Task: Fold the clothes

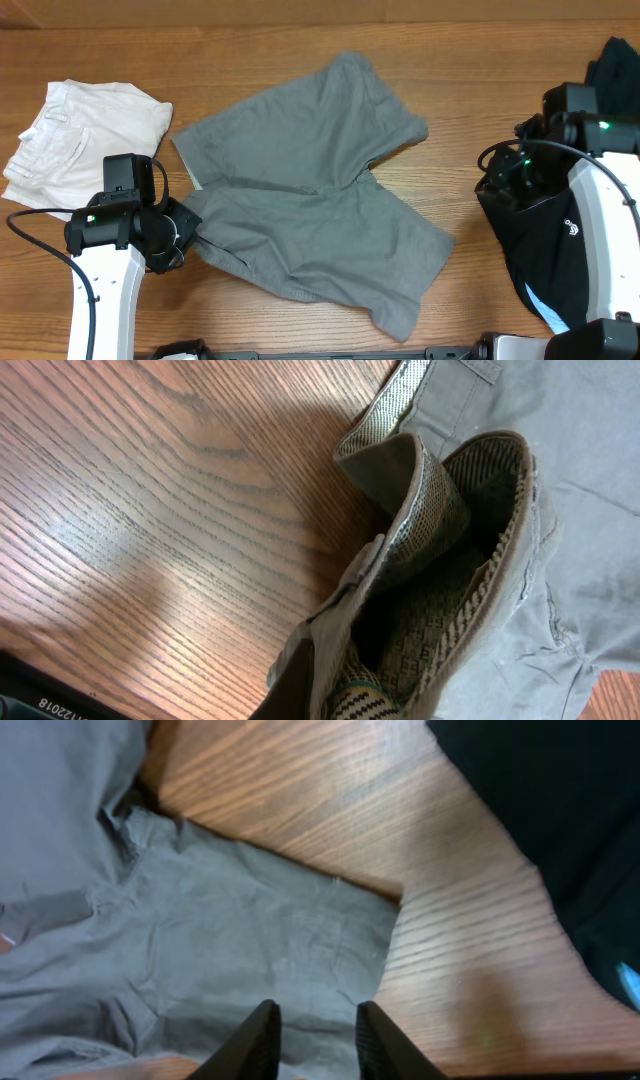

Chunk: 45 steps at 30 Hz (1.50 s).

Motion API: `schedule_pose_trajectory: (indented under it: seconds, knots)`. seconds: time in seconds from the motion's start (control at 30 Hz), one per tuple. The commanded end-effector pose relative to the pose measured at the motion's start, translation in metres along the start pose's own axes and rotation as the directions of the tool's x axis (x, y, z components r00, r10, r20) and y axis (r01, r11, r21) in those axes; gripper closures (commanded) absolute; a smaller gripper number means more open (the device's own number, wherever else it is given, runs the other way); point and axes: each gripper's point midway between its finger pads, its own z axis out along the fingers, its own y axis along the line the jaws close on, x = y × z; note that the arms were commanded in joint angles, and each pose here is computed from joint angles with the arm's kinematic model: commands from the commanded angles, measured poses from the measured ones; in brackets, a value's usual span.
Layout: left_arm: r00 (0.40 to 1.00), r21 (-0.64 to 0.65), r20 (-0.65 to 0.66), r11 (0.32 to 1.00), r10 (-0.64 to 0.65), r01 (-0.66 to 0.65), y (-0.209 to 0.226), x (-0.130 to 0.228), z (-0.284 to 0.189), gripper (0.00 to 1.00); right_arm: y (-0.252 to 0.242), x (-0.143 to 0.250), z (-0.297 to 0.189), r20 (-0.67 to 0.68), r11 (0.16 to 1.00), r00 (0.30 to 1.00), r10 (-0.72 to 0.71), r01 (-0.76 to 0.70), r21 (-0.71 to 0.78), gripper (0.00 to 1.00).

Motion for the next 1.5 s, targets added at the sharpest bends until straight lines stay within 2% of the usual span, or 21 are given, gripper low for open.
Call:
schedule_pose_trajectory:
  seconds: [0.0, 0.1, 0.3, 0.47, 0.57, 0.63, 0.73, 0.77, 0.9, 1.0, 1.1, 1.17, 1.3, 1.47]
  knots:
    - [1.000, -0.013, 0.015, 1.000, 0.023, -0.023, 0.005, -0.001, -0.002, 0.96, -0.004, 0.016, 0.007, -0.009, 0.997, 0.997, 0.081, -0.081, 0.002, 0.69]
    - [0.999, -0.017, 0.013, 0.999, 0.033, -0.033, 0.006, 0.000, -0.002, 0.96, -0.010, 0.034, 0.018, -0.027, 0.991, 0.991, 0.134, -0.134, -0.005, 0.68]
    - [0.999, -0.016, 0.013, 0.999, 0.047, -0.046, 0.005, -0.001, -0.002, 0.96, 0.001, 0.112, 0.057, -0.175, 0.975, 0.969, 0.174, -0.194, -0.105, 0.67]
    - [0.999, -0.020, 0.008, 0.998, 0.053, -0.053, 0.006, 0.001, -0.002, 0.96, 0.009, 0.162, 0.081, -0.292, 0.958, 0.927, 0.236, -0.272, -0.092, 0.67]
    - [0.998, -0.020, 0.006, 0.997, 0.069, -0.069, 0.007, 0.001, -0.002, 0.96, 0.015, 0.176, 0.093, -0.325, 0.940, 0.899, 0.293, -0.333, -0.072, 0.67]
    - [0.998, -0.019, 0.005, 0.997, 0.069, -0.069, 0.006, 0.001, -0.002, 0.96, 0.022, 0.180, 0.101, -0.323, 0.952, 0.912, 0.251, -0.294, -0.090, 0.67]
    - [0.998, -0.019, 0.006, 0.997, 0.069, -0.069, 0.006, 0.001, -0.002, 0.96, 0.035, 0.192, 0.105, -0.307, 0.985, 0.952, -0.003, -0.050, -0.164, 0.63]
    - [0.998, -0.019, 0.006, 0.997, 0.069, -0.069, 0.006, 0.001, -0.002, 0.96, 0.032, 0.201, 0.106, -0.321, 0.990, 0.946, -0.035, -0.011, -0.141, 0.63]
    - [0.998, -0.019, 0.006, 0.997, 0.069, -0.069, 0.006, 0.001, -0.002, 0.96, 0.003, 0.227, 0.109, -0.361, 0.998, 0.932, -0.041, 0.058, 0.034, 0.59]
    - [0.998, -0.019, 0.006, 0.997, 0.069, -0.069, 0.006, 0.001, -0.002, 0.96, -0.001, 0.235, 0.110, -0.366, 0.991, 0.926, -0.093, 0.123, 0.059, 0.55]
    - [0.998, -0.018, 0.006, 0.997, 0.069, -0.069, 0.006, 0.001, -0.002, 0.96, 0.001, 0.240, 0.115, -0.368, 0.978, 0.915, -0.165, 0.200, 0.059, 0.41]
    - [0.998, -0.018, 0.006, 0.997, 0.069, -0.069, 0.006, 0.001, -0.002, 0.96, -0.002, 0.246, 0.117, -0.390, 0.972, 0.906, -0.166, 0.216, 0.087, 0.39]
    - [0.998, -0.019, 0.005, 0.997, 0.069, -0.069, 0.006, 0.001, -0.002, 0.96, -0.012, 0.247, 0.128, -0.386, 0.963, 0.920, -0.067, 0.160, 0.216, 0.39]
    - [0.997, -0.019, 0.005, 0.997, 0.072, -0.072, 0.006, 0.001, -0.002, 0.96, -0.013, 0.246, 0.139, -0.406, 0.953, 0.912, -0.056, 0.170, 0.250, 0.38]
